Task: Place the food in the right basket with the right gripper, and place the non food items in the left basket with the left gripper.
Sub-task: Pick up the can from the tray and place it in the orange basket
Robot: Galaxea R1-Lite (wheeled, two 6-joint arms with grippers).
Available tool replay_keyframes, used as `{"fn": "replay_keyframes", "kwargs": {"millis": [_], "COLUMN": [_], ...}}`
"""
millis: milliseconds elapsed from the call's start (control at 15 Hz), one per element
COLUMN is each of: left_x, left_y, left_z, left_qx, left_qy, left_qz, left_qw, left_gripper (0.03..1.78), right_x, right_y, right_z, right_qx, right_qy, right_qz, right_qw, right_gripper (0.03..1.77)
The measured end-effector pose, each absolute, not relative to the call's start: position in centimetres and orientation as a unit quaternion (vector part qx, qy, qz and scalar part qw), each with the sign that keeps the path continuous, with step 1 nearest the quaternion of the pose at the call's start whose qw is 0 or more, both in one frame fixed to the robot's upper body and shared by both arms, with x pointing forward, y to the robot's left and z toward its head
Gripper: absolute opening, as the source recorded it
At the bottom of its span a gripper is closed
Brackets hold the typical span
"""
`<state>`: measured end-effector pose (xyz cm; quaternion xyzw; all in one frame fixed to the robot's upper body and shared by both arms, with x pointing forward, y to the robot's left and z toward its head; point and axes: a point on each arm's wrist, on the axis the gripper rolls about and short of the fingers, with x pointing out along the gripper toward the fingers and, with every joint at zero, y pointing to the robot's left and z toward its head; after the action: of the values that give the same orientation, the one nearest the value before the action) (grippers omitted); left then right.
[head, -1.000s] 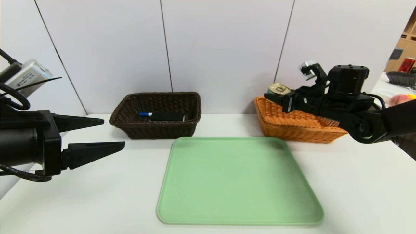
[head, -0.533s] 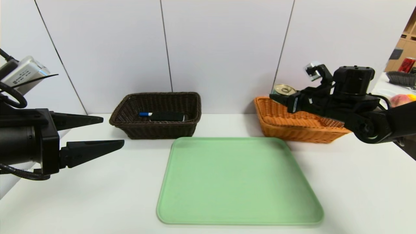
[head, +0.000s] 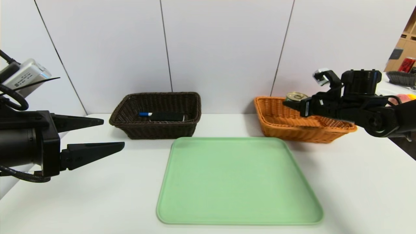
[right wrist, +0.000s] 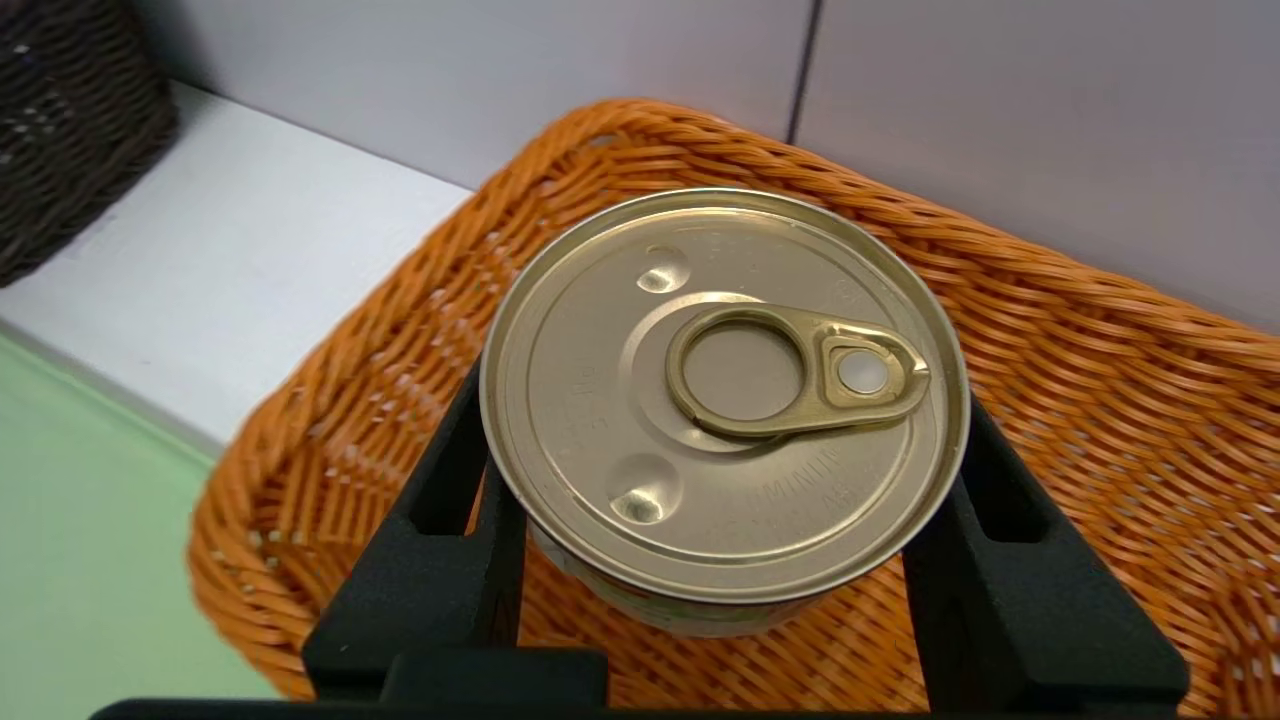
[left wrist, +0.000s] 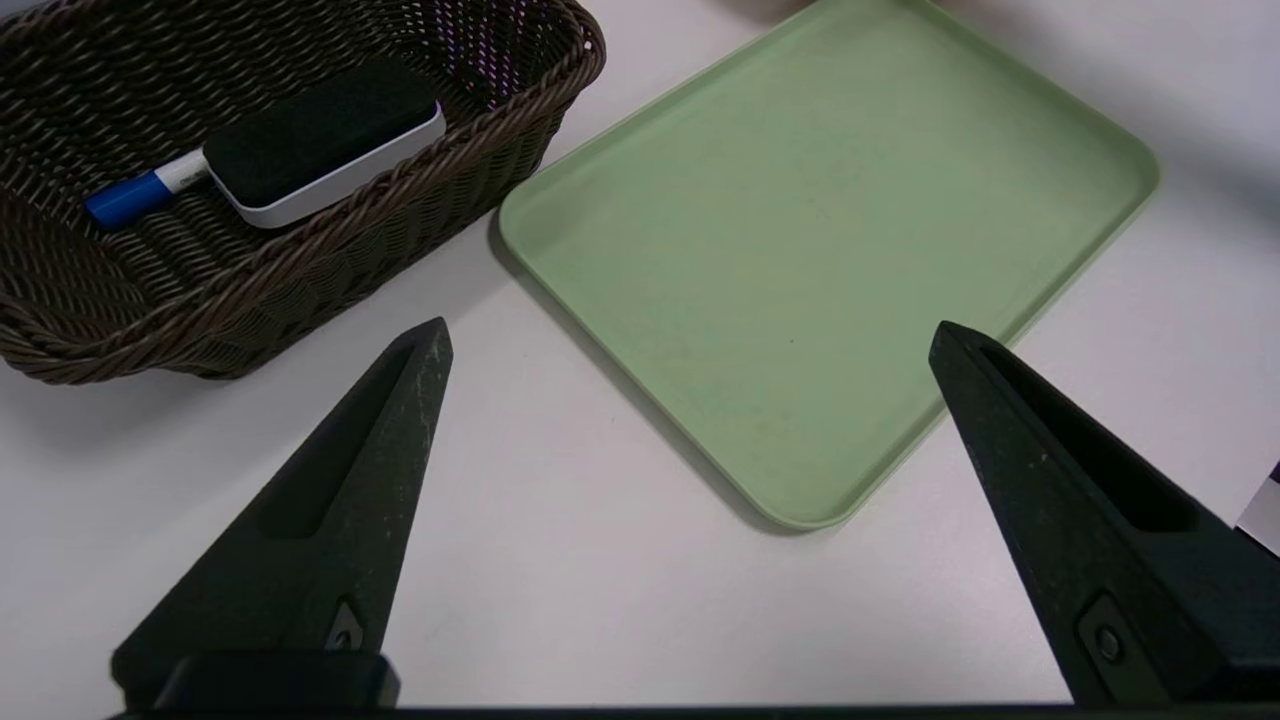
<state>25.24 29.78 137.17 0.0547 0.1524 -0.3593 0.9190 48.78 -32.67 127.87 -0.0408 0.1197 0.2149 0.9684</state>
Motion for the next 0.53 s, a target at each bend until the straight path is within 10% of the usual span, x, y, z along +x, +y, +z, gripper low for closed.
{"fn": "replay_keyframes", "kwargs": {"millis": [533], "left_x": [25.2], "left_y": [29.8], "left_z": [136.8], "left_qx": [0.053], "left_qy": [0.158], "left_qz": [-0.36], "left_qw": [0.918], "left_gripper": [1.69], "right_x": [51.4], "right_y": [-34.7], "right_z": [126.7], "right_qx": [-0.044], "right_qy": [0.17], "right_qz": [0.191], "right_qw": [0.966], "right_gripper": [1.0]}}
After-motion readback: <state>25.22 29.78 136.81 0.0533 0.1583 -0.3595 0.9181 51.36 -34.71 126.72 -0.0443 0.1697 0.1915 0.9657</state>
